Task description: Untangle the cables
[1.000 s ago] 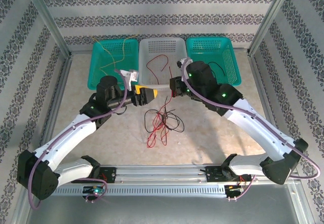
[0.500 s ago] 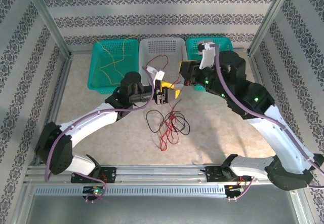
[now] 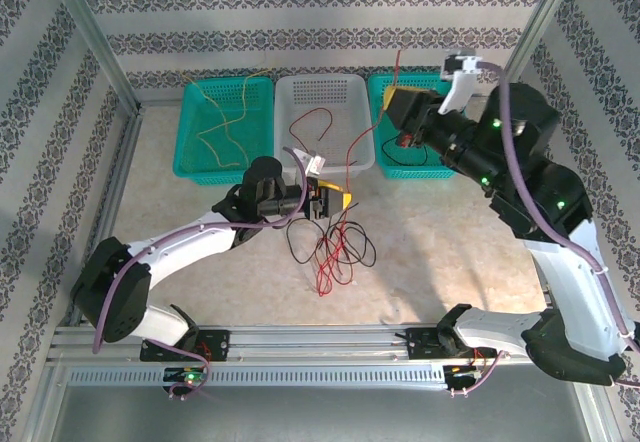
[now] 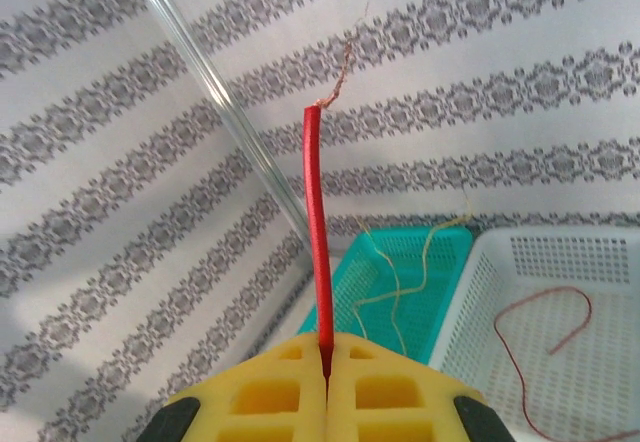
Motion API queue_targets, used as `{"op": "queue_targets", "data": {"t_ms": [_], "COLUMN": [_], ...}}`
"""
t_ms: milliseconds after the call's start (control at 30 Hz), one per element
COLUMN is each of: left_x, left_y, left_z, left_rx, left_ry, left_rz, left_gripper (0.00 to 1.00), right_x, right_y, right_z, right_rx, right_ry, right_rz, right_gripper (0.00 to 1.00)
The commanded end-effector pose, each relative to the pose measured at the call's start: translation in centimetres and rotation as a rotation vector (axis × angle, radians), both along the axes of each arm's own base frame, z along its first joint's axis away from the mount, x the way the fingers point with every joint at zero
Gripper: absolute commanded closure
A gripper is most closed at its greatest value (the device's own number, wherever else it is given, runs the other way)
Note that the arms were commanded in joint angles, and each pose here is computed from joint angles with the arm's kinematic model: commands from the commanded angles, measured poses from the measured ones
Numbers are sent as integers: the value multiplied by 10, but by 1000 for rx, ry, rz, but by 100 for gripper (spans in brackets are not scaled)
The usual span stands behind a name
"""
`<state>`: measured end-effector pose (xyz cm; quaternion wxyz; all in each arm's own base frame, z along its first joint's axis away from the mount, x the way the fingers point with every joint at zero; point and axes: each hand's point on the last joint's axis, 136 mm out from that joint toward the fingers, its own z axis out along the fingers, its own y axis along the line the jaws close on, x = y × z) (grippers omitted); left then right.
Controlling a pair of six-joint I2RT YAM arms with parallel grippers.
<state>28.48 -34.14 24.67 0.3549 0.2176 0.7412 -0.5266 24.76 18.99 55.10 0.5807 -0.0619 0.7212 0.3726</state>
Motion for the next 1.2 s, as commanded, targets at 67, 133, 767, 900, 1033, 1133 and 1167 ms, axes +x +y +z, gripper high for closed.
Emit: {"op": "queue_targets", "data": {"t_ms": [67, 133, 767, 900, 1033, 1133, 1167], "left_x": [-16, -20, -19, -17, -17, -11, -7], "left_y": [4, 7, -20, -18, -12, -7, -3], "left_z": [38, 55, 132, 150, 173, 191, 198], "left_rx": [-64, -88, -200, -220, -250, -238, -232], "left_ry": [-70, -105, -215, -239, -248, -243, -240], "left_rz": [-19, -18, -148, -128, -95, -39, -6], "left_gripper": [32, 28, 64, 93, 100, 100, 100], "right_x": [-10, -10, -6, -2, 6, 15, 17], "right_y": [-6, -7, -2, -3, -7, -8, -8], "right_z": [25, 26, 21, 10, -11, -46, -62], "right_rx": [60, 64, 108, 103, 98, 76, 69], "right_ry": [-42, -41, -3, 23, 78, 151, 181], "right_rz": [25, 26, 52, 38, 10, -19, -27], "right_gripper": [100, 100, 100, 100, 88, 55, 49]}}
